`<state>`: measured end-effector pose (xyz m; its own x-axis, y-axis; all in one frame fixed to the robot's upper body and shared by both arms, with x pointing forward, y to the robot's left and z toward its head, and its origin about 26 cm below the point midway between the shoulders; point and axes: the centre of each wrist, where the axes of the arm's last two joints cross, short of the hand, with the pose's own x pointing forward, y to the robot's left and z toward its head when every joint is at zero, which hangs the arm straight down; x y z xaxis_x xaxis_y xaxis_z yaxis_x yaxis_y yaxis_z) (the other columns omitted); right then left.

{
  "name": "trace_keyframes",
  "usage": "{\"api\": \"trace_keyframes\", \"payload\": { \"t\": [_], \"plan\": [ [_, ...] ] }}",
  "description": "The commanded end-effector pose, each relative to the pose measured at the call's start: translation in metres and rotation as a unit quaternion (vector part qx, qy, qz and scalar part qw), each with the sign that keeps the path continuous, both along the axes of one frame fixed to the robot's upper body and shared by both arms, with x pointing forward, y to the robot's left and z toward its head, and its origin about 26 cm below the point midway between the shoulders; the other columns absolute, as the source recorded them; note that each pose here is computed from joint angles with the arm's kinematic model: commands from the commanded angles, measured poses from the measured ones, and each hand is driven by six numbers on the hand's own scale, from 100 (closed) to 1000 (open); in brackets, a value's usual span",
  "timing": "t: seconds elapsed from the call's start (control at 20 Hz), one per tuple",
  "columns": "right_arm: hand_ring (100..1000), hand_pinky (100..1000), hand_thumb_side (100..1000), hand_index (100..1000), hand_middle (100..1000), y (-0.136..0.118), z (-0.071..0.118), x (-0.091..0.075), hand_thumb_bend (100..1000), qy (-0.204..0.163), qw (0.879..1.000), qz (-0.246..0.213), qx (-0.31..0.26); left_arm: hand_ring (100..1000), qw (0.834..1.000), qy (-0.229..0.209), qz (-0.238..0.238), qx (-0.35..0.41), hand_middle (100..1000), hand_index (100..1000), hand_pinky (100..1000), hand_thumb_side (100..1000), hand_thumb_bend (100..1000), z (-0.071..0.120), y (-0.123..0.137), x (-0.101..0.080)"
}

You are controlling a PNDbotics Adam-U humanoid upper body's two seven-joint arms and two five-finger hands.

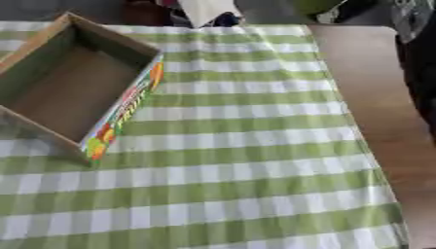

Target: Pick up objects on the table and place them in the box.

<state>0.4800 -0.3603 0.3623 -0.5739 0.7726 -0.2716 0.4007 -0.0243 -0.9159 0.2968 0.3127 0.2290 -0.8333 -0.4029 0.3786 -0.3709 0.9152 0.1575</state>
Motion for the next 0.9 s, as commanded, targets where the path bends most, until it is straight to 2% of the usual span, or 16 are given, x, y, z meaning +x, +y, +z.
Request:
{"api": "trace_keyframes", "payload": {
  "t": [0.05,0.25,0.55,0.65,0.7,0.75,0.9],
  "plan": [
    [686,669,410,518,565,0.009,0.029,-0.008,441,-0.052,0.999,0.016,-0.001,673,1.0,-0.013,0.003,0.007,606,740,659,620,100,0.008,0.003,-0.003],
    [681,665,401,492,549,0.051,0.033,-0.003,441,-0.077,0.995,0.061,0.006,673,1.0,-0.013,0.0,0.005,605,740,659,620,100,0.009,0.002,-0.003],
    [675,671,311,474,536,0.13,0.03,0.004,397,-0.071,0.987,0.144,0.012,672,1.0,-0.015,-0.007,0.002,604,740,659,621,100,0.01,-0.001,-0.002],
    [674,676,315,470,533,0.161,0.023,0.004,411,-0.063,0.983,0.17,0.012,672,1.0,-0.016,-0.01,0.0,604,740,659,621,100,0.01,-0.002,-0.002],
    [671,677,284,468,531,0.176,0.019,0.004,360,-0.057,0.982,0.179,0.011,672,1.0,-0.017,-0.011,-0.001,604,740,658,621,100,0.01,-0.002,-0.001],
    [655,670,299,465,522,0.19,0.015,0.004,373,-0.052,0.981,0.186,0.01,672,1.0,-0.018,-0.013,-0.002,604,740,658,621,100,0.011,-0.003,-0.001],
    [643,666,286,467,512,0.229,0.0,0.0,371,-0.052,0.981,0.188,0.005,668,1.0,-0.021,-0.016,-0.005,603,739,657,622,100,0.012,-0.004,-0.001]
  ]
}}
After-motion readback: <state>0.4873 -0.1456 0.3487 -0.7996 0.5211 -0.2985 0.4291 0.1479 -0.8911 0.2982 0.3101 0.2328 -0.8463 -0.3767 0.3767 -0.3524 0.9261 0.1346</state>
